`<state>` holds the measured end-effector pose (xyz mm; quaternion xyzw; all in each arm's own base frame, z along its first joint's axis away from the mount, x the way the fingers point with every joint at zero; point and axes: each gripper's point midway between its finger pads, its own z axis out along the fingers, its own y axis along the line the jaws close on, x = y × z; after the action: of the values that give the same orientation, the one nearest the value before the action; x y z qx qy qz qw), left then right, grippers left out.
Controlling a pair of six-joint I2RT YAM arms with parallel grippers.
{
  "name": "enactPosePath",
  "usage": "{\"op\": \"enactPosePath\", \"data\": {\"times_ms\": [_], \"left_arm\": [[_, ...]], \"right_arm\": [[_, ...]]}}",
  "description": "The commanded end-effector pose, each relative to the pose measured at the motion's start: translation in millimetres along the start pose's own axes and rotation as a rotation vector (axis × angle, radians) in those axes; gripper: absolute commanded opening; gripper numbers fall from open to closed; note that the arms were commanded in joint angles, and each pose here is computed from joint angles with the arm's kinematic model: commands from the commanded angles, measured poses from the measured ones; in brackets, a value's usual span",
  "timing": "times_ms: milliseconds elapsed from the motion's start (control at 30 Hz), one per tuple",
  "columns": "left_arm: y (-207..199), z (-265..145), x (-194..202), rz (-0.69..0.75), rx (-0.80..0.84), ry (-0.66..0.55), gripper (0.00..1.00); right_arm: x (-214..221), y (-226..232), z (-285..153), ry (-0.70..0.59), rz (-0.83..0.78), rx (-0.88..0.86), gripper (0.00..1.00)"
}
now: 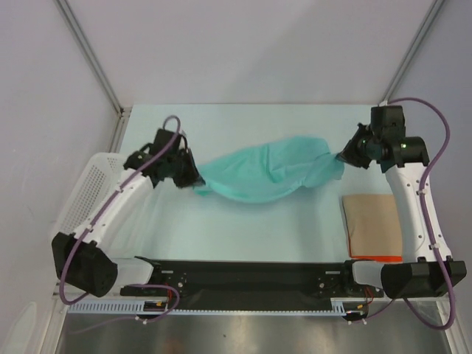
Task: Fold and stack the t-shirts
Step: Flatten the tshirt out
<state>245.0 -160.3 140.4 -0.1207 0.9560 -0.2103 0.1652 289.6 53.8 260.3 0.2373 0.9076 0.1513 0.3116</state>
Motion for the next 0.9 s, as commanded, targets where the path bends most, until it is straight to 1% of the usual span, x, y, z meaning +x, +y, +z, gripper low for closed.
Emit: {"op": "enactPosePath", "data": {"times_ms": [0,33,100,133,167,200,233,267,333,367,400,467,500,600,633,733,800,867], "left_arm": [[-30,-79,-58,0.066,0.031,-0.230,0.00],[-47,-108,-82,0.081,0.073,-0.313,0.00],[-59,-134,-98,0.091,0.101,-0.368,0.00],[-72,-161,-113,0.111,0.144,-0.438,0.00],[-79,-170,-119,0.122,0.168,-0.453,0.01],[-88,-183,-122,0.142,0.206,-0.478,0.00],[-99,-207,-129,0.181,0.241,-0.537,0.00],[-105,-221,-131,0.201,0.264,-0.573,0.00],[-116,-252,-133,0.249,0.308,-0.650,0.00],[-119,-262,-132,0.264,0.322,-0.676,0.00],[-120,-279,-126,0.277,0.342,-0.716,0.00],[-122,-303,-118,0.305,0.372,-0.775,0.00],[-122,-324,-106,0.320,0.402,-0.823,0.00],[-124,-364,-84,0.370,0.475,-0.918,0.00],[-121,-387,-66,0.389,0.510,-0.973,0.00],[-114,-417,-41,0.414,0.549,-1.057,0.00],[-111,-422,-36,0.414,0.554,-1.076,0.00],[-108,-416,-38,0.404,0.542,-1.069,0.00]], "right_arm": [[-59,23,-29,-0.192,-0.005,-0.049,0.00],[-70,25,-34,-0.213,0.000,-0.051,0.00],[-95,43,-62,-0.303,-0.023,-0.099,0.00],[-106,40,-72,-0.341,-0.014,-0.093,0.00],[-121,50,-95,-0.408,-0.025,-0.123,0.00],[-126,54,-105,-0.437,-0.033,-0.136,0.00],[-131,59,-118,-0.471,-0.044,-0.154,0.00],[-137,68,-144,-0.534,-0.056,-0.200,0.00],[-139,78,-173,-0.596,-0.082,-0.258,0.00],[-137,84,-187,-0.619,-0.098,-0.298,0.00],[-131,87,-214,-0.673,-0.110,-0.340,0.00],[-123,94,-245,-0.733,-0.153,-0.415,0.00],[-112,94,-272,-0.788,-0.172,-0.453,0.00],[-92,95,-317,-0.886,-0.222,-0.527,0.00],[-78,92,-343,-0.941,-0.235,-0.564,0.00],[-52,87,-389,-1.044,-0.258,-0.646,0.00],[-46,84,-399,-1.068,-0.243,-0.664,0.00],[-43,81,-390,-1.055,-0.228,-0.665,0.00]]}}
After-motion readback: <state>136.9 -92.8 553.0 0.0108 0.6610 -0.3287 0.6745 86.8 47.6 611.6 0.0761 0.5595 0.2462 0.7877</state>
